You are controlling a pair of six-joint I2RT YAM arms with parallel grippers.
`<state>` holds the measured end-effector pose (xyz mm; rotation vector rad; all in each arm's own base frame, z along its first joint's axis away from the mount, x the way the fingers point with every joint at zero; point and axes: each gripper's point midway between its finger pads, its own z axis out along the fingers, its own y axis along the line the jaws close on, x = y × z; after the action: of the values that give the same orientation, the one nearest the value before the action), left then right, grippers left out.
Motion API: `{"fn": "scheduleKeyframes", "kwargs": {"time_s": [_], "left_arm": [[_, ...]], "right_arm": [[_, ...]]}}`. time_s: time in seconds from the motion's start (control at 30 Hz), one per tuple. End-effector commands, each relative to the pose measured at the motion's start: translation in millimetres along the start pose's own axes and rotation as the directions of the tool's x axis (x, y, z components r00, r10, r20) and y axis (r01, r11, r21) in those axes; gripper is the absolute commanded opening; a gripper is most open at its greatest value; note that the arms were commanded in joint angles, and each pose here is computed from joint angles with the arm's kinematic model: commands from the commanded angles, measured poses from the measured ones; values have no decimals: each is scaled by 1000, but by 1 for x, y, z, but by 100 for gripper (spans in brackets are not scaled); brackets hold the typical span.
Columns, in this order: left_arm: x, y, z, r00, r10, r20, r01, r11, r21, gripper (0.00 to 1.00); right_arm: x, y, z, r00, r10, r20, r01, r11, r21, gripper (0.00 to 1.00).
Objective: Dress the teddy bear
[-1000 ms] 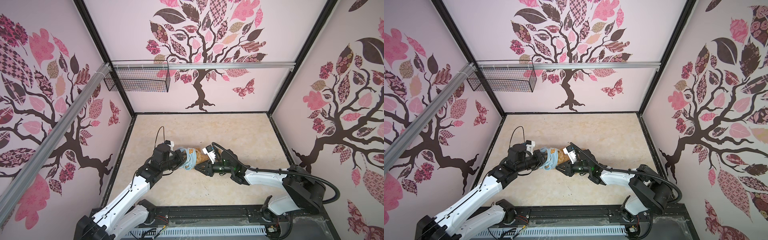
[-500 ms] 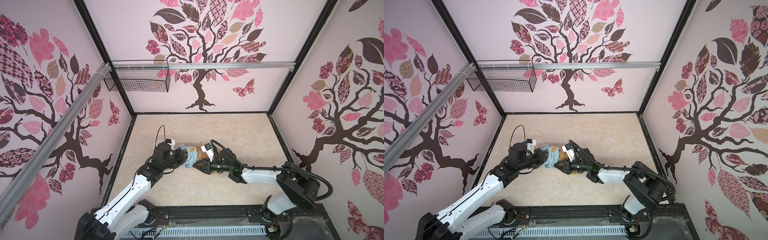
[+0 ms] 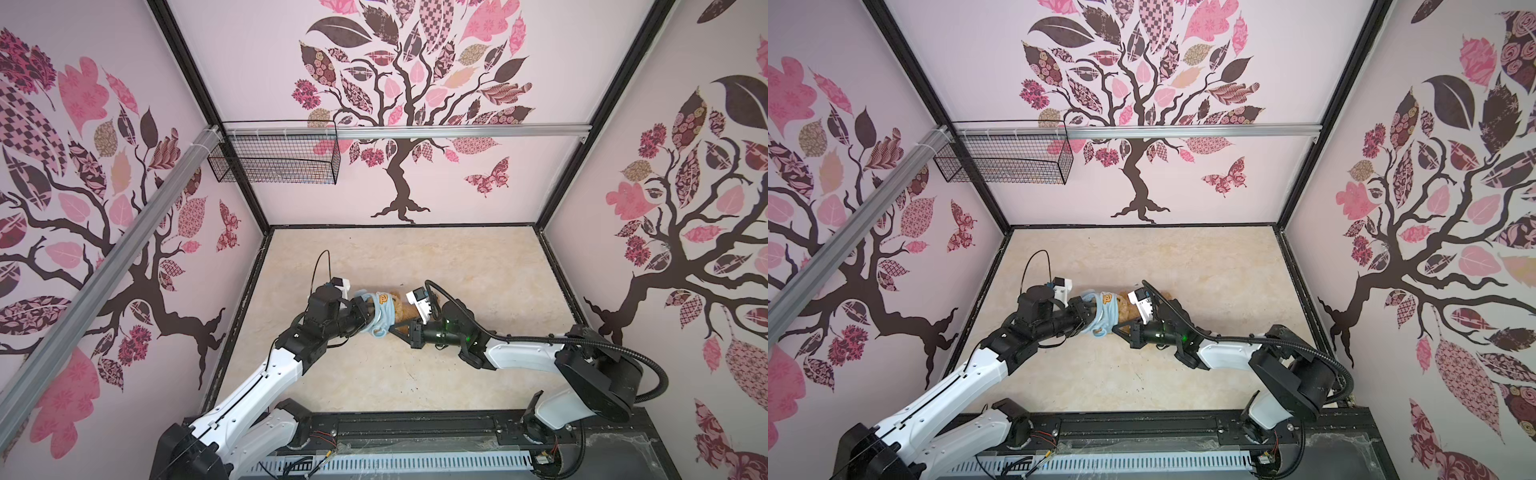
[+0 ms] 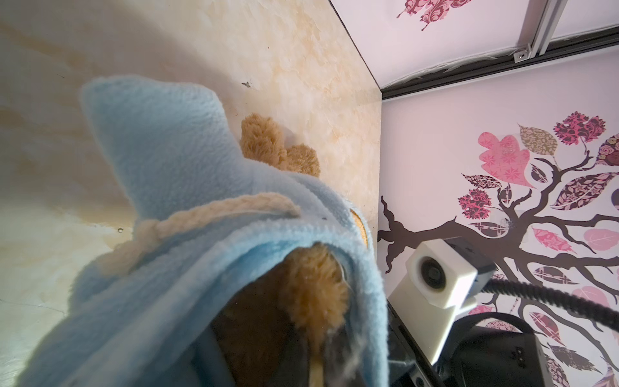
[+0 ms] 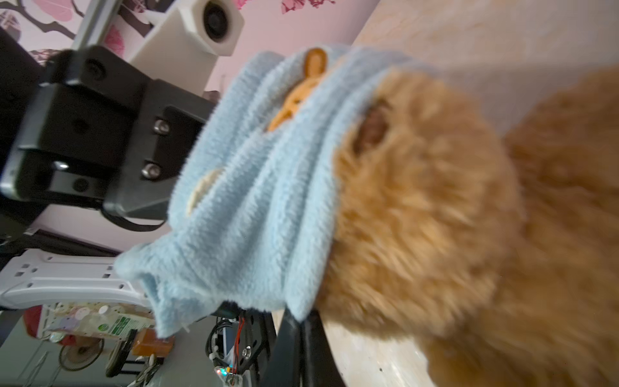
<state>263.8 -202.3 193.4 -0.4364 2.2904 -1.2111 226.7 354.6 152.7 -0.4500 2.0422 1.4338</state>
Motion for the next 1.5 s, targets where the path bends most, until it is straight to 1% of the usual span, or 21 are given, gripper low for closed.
{"fn": "scheduleKeyframes", "kwargs": {"time_s": [0.0, 0.07, 0.2, 0.27, 0.4, 0.53, 0.63, 0.7, 0.77, 0.87, 0.9, 0.93, 1.0, 1.03, 1.1, 1.17, 1.27, 1.3, 1.4, 1.43, 1.47], "left_arm": [[-5, -8, -6, 1000, 17, 1, -17, 998, 60, 0], [-8, -9, -8, 1000, 10, -3, -10, 996, 83, 0], [-7, -10, -10, 999, 22, -40, -18, 995, 98, 0], [-5, -7, -9, 998, 34, -61, -29, 995, 94, 0], [-4, -3, -9, 995, 51, -81, -42, 994, 103, 0], [-5, -2, -8, 992, 80, -101, -69, 991, 112, 0], [-5, -9, -9, 988, 104, -110, -86, 984, 154, 0], [-5, -13, -8, 989, 98, -111, -76, 980, 186, 0], [-2, -14, -7, 985, 114, -128, -87, 977, 195, 0], [-2, -15, -10, 964, 239, -115, -216, 960, 179, 0], [-2, -15, -10, 954, 283, -103, -262, 949, 177, 0], [-3, -15, -11, 937, 341, -82, -323, 930, 173, 0], [-3, -16, -14, 881, 471, -37, -459, 872, 173, 0], [-3, -17, -16, 839, 544, -13, -534, 828, 171, 0], [0, -18, -19, 727, 685, 34, -681, 716, 154, 0], [4, -17, -22, 590, 805, 60, -806, 581, 114, 0], [6, -15, -24, 414, 908, 72, -910, 409, 74, 0], [6, -15, -24, 374, 923, 85, -927, 369, 69, 0], [16, -23, -27, 219, 963, 157, -974, 205, 102, 0], [21, -25, -27, 170, 970, 174, -981, 151, 119, 0], [25, -25, -27, 133, 974, 184, -985, 110, 130, 0]], "right_arm": [[8, -44, -16, 999, 48, 17, -50, 979, 199, 0], [18, -66, -24, 996, 87, 9, -86, 958, 272, 0], [27, -90, -35, 991, 131, 3, -123, 928, 352, 0], [29, -105, -44, 991, 134, 5, -124, 901, 415, 0], [31, -132, -64, 984, 175, 42, -172, 846, 505, 0], [37, -148, -79, 985, 168, 40, -160, 799, 580, 0], [41, -155, -82, 989, 145, 18, -126, 783, 610, 0], [35, -152, -78, 995, 97, -25, -62, 788, 613, 0], [26, -139, -69, 997, -6, -72, 48, 802, 596, 0], [22, -102, -46, 976, -175, -131, 217, 848, 484, 0], [24, -91, -40, 969, -205, -141, 246, 863, 440, 0], [25, -82, -35, 968, -210, -140, 249, 888, 387, 0], [26, -74, -33, 971, -200, -135, 235, 908, 348, 1], [27, -70, -32, 968, -203, -147, 241, 914, 327, 4], [27, -64, -35, 962, -205, -182, 253, 917, 307, 11], [22, -54, -42, 960, -198, -197, 248, 930, 271, 18], [0, -38, -63, 981, -150, -125, 173, 963, 205, 28], [-11, -34, -72, 987, -133, -85, 147, 972, 184, 31], [-46, -14, -94, 994, -95, 47, 90, 991, 101, 40], [-56, -7, -98, 994, -78, 73, 72, 994, 77, 44], [-64, -1, -98, 994, -67, 85, 62, 996, 59, 46]]}}
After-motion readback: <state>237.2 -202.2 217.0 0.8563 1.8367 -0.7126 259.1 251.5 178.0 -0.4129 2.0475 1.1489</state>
